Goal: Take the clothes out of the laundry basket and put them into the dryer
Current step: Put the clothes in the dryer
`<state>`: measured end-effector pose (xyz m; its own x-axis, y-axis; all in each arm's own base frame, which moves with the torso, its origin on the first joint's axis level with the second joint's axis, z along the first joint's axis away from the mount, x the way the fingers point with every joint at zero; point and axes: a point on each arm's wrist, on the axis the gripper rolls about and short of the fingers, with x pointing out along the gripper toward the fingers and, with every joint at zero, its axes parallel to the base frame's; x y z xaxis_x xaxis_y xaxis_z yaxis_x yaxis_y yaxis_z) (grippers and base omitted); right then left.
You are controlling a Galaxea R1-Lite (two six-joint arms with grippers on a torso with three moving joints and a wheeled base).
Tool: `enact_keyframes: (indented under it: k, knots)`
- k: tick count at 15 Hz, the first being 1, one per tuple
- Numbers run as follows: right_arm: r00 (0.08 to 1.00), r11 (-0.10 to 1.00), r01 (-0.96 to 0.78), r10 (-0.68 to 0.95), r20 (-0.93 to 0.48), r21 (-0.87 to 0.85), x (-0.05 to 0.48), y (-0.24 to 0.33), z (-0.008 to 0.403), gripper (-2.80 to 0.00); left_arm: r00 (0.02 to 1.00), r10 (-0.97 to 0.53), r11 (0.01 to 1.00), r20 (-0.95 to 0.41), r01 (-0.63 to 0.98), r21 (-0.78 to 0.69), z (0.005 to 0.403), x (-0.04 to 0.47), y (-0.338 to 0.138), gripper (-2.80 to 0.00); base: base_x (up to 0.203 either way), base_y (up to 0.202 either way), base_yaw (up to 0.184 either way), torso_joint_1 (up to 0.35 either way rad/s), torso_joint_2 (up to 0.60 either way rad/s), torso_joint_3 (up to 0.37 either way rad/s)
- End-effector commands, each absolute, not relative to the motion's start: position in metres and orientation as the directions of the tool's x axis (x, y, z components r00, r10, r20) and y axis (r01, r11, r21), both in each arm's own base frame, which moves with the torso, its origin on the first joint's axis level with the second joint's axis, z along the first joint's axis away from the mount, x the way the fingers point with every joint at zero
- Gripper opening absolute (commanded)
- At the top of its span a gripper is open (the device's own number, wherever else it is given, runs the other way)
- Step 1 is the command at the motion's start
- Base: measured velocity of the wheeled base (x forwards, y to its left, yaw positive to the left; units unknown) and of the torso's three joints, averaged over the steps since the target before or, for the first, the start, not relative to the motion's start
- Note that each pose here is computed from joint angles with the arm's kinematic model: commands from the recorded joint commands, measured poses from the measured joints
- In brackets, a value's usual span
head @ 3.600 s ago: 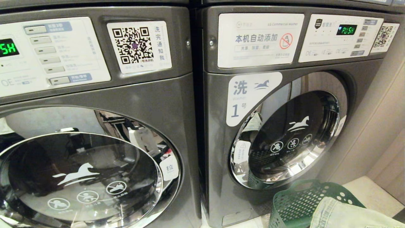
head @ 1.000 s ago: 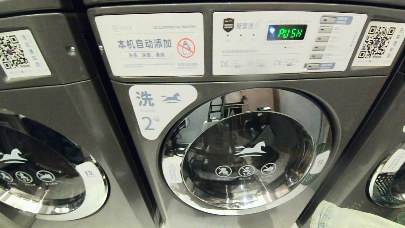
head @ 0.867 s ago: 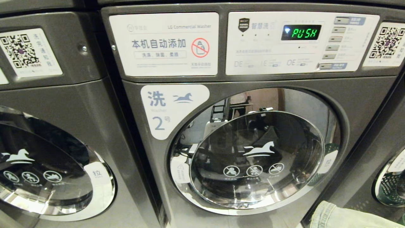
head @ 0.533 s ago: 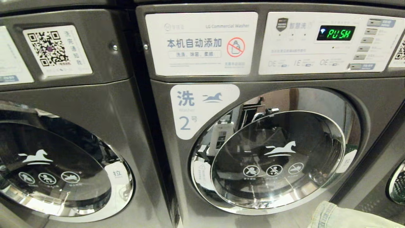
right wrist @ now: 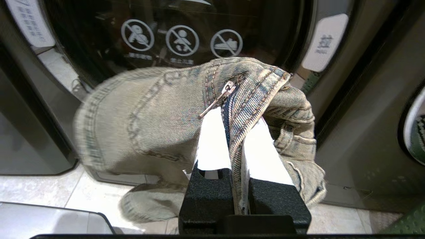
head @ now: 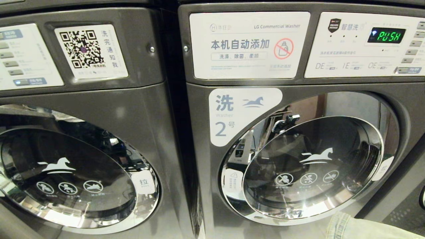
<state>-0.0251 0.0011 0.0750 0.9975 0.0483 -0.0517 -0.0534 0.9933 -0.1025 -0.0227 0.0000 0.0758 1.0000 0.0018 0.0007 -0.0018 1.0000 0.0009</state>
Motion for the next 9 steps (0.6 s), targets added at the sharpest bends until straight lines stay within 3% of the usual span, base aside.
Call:
enact_keyframes:
  k: [1, 3, 7, 9]
  knots:
    - [0.998, 0.993, -0.054, 0.049, -0.05, -0.104, -0.0251, 0.0012, 0.0751, -2.8, 1.0, 0.0, 1.0, 0.0, 0.0, 0.008, 0.0754, -0.0226, -0.0001, -2.8, 0.0, 0.0, 0.0, 0.0, 0.0, 0.0]
    - [0.997, 0.992, -0.057, 0.052, -0.049, -0.112, -0.025, 0.0012, 0.0754, -2.8, 1.0, 0.002, 1.0, 0.0, -0.002, 0.001, 0.0754, -0.0226, 0.0, -2.8, 0.045, -0.001, -0.001, 0.001, 0.0, 0.001]
    - [0.998, 0.993, -0.053, 0.048, -0.051, -0.107, -0.0249, 0.0011, 0.075, -2.8, 1.0, 0.002, 1.0, 0.003, -0.002, -0.005, 0.0757, -0.0226, 0.0, -2.8, 0.177, 0.0, -0.002, 0.005, 0.0, 0.004]
    - [0.998, 0.993, -0.053, 0.048, -0.048, -0.104, -0.025, 0.0011, 0.0754, -2.8, 1.0, 0.002, 1.0, 0.003, -0.002, -0.005, 0.0757, -0.0226, 0.0, -2.8, 0.0, 0.0, 0.0, 0.0, 0.0, 0.0]
